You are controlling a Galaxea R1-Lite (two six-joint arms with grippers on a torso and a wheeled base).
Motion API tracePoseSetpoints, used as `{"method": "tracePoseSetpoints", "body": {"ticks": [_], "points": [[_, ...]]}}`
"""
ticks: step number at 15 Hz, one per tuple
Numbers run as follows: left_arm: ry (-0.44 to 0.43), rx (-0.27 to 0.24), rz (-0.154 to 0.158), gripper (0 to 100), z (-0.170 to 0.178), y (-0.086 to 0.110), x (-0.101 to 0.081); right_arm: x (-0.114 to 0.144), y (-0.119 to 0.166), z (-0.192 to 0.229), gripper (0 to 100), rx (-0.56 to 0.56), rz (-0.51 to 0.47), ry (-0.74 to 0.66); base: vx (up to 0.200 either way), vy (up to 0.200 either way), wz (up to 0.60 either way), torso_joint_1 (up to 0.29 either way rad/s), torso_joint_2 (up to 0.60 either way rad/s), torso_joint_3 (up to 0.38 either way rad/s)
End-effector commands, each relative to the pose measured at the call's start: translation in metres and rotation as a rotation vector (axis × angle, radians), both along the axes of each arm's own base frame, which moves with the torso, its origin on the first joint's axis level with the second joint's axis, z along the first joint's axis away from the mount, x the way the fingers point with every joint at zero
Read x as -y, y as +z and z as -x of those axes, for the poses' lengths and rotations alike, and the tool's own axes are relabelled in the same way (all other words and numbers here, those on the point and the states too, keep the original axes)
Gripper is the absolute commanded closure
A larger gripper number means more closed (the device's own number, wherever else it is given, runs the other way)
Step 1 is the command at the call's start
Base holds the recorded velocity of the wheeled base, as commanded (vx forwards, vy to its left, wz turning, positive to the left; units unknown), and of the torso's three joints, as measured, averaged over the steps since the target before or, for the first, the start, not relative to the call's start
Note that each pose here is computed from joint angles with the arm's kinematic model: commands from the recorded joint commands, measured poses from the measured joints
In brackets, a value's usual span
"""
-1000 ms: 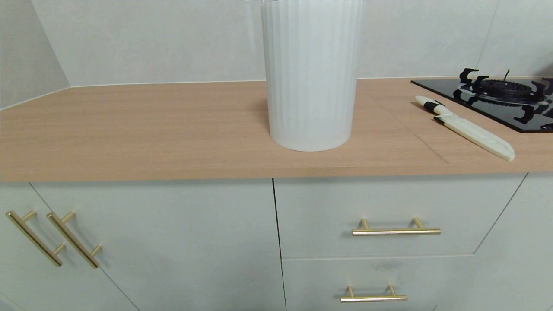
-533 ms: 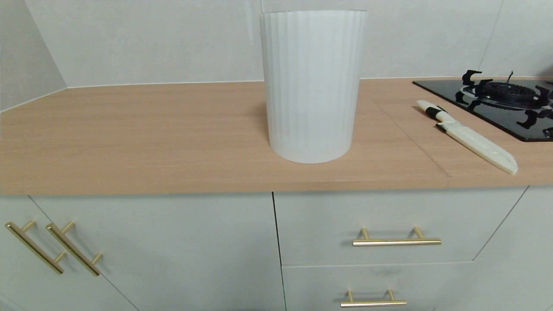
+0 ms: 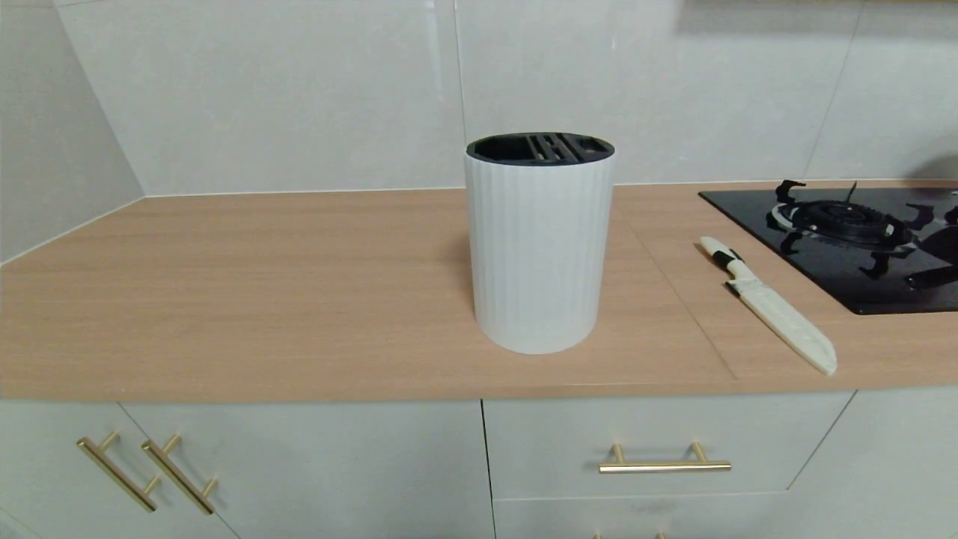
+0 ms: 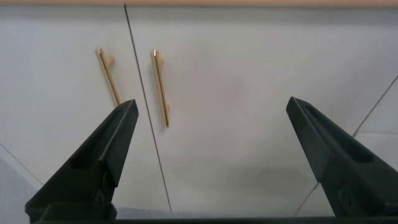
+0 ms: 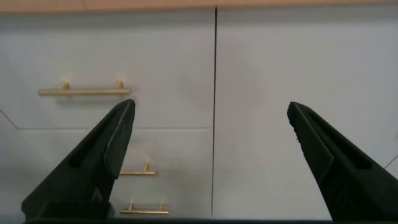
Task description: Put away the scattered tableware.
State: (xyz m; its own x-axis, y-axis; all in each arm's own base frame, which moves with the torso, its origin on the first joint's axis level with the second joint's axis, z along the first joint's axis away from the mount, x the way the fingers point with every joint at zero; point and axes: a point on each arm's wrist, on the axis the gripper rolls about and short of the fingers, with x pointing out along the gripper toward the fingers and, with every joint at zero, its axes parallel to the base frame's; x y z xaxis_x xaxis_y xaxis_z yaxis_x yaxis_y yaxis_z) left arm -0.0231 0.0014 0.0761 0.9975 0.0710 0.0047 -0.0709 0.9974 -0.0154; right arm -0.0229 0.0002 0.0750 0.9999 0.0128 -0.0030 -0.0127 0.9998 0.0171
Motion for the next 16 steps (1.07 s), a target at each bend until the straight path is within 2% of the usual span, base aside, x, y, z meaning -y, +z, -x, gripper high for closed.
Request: {"method": "tracePoseSetpoints", "body": {"ticks": [1,16], "points": [[0.001,-0.002,0.000,0,-0.0001,0.0000,0.0000,0.0000,0.0000,-0.0001,0,-0.002,0.000,0.001,0.000,0.000,0.00,0.149,-0.47,-0.320],[0.001,-0.002,0.000,0,-0.0001,0.0000,0.0000,0.0000,0.0000,-0.0001,0,-0.002,0.000,0.001,0.000,0.000,0.00,0.203,-0.51,-0.310]]}}
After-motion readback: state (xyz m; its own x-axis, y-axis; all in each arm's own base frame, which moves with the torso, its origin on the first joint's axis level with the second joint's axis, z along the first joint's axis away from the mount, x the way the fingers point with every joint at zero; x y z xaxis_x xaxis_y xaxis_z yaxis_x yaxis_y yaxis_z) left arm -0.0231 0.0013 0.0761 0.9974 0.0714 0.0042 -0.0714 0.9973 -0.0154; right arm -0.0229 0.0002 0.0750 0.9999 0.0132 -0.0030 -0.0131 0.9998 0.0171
